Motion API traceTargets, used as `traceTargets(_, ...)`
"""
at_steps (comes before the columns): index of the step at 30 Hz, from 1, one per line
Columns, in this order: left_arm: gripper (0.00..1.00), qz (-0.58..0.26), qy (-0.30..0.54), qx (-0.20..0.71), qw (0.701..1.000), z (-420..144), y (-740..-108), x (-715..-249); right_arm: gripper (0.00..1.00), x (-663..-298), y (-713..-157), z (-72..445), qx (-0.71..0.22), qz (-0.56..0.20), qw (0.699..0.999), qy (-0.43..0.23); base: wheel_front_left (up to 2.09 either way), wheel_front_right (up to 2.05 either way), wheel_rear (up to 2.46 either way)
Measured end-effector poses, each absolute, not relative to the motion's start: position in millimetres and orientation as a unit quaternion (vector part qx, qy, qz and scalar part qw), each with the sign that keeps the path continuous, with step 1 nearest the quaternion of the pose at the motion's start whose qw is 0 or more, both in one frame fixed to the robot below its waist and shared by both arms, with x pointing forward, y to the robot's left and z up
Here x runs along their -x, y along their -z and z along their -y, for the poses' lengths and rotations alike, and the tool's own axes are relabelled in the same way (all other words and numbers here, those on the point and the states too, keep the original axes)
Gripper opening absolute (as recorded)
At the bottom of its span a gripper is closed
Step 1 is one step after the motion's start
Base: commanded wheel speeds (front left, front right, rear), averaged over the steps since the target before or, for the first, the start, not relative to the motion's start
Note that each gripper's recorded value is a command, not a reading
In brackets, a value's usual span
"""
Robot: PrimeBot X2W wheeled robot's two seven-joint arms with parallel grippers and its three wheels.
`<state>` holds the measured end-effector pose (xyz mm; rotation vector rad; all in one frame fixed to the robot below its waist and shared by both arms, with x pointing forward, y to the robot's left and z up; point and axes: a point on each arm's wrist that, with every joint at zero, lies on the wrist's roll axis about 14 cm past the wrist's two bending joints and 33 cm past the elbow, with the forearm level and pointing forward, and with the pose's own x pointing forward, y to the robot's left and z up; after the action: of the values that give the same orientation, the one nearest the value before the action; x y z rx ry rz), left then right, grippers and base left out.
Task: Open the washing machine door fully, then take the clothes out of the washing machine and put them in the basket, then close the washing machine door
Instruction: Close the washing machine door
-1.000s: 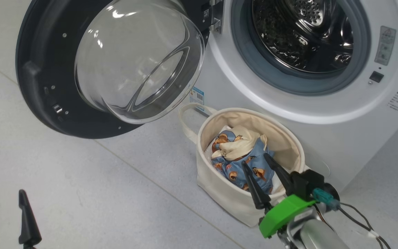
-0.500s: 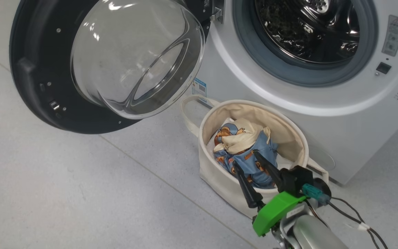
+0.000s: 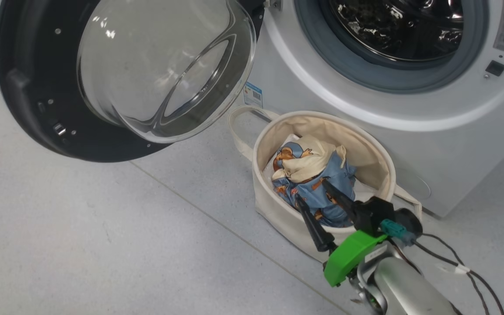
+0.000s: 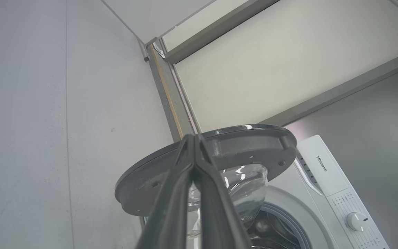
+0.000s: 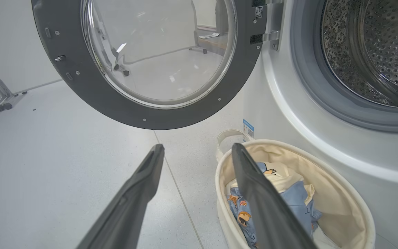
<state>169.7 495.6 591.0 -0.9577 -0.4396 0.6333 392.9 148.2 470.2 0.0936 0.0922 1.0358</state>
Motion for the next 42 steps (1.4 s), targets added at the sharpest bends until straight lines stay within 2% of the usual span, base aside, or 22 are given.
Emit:
traceTargets(15, 0.0, 0.177, -0.211, 0.577, 0.769, -522.2, -610.1, -234.8, 1.0, -414.6, -447.0, -135.8, -0.026, -0.057, 0.869, -0.49, 0.0, 0.0, 0.0)
traceTargets(23, 0.0, 0.105, -0.23, 0.587, 0.769, -521.1, -585.4, -281.9, 1.0, -434.2, -433.8, -127.8, -0.011, -0.058, 0.872, -0.486, 0.0, 0.0, 0.0)
traceTargets(42, 0.0, 0.094, -0.288, 0.542, 0.784, -536.8, -579.7, -336.3, 1.0, -465.8, -417.8, -96.2, 0.004, -0.065, 0.892, -0.448, 0.0, 0.0, 0.0)
